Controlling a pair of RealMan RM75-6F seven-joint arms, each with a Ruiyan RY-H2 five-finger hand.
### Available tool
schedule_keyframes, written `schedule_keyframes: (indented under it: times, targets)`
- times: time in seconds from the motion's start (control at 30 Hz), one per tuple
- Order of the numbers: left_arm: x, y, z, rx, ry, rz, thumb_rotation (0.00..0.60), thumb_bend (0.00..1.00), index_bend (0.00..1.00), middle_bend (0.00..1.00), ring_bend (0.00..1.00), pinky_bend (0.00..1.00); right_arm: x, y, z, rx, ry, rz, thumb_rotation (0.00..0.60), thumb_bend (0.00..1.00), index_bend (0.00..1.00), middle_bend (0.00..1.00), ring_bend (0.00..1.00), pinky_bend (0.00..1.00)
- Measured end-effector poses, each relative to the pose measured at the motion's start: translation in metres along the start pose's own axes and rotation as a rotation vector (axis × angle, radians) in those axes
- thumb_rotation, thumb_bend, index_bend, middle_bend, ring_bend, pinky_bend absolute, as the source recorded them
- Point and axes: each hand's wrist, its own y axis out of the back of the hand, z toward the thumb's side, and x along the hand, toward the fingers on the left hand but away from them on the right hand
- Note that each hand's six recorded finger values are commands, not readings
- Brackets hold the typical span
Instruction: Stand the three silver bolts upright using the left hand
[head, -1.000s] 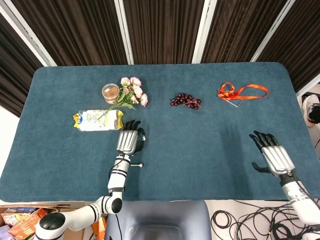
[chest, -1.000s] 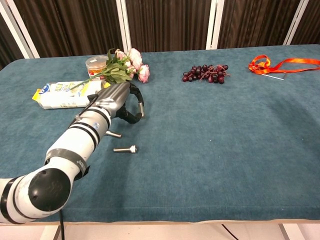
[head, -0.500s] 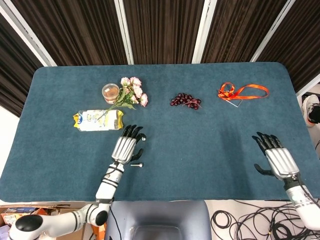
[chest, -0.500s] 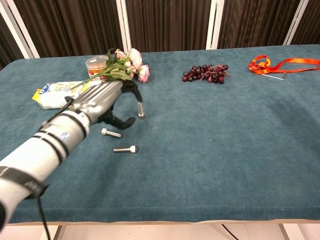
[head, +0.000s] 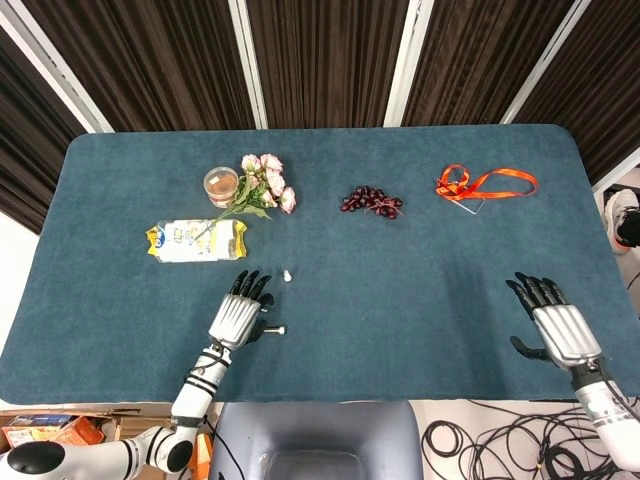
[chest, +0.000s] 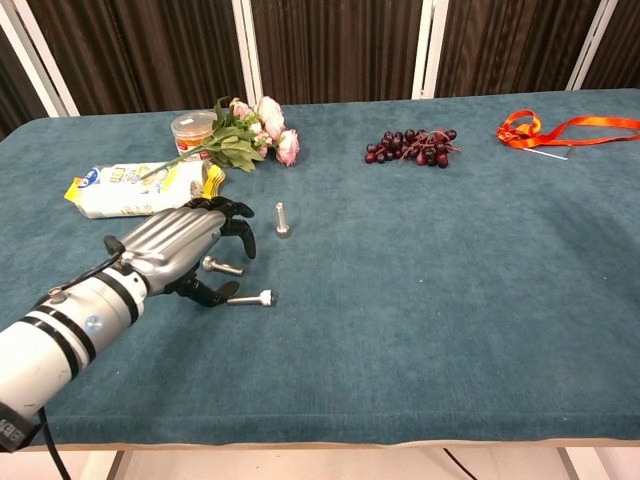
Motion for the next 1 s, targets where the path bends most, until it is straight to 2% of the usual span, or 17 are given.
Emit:
schedule_keyframes:
  times: [0.37,1.0]
  targets:
    - [0.009,0.000,-0.011,-0.003,0.035,0.006,0.600,0.37,0.49,0.11,0.03,0.06,-0.004,-0.002,0.003,0.002,0.000,0.012,0.600,0.24,0.00,0.00,0.00,0.00]
    - [0.015,-0.007,-0.008,-0.023,0.034,-0.010,0.600,0.37,0.53,0.12,0.03,0.06,-0.006,-0.003,0.005,-0.002,-0.006,0.020,0.600,0.24,0.00,0.00,0.00,0.00]
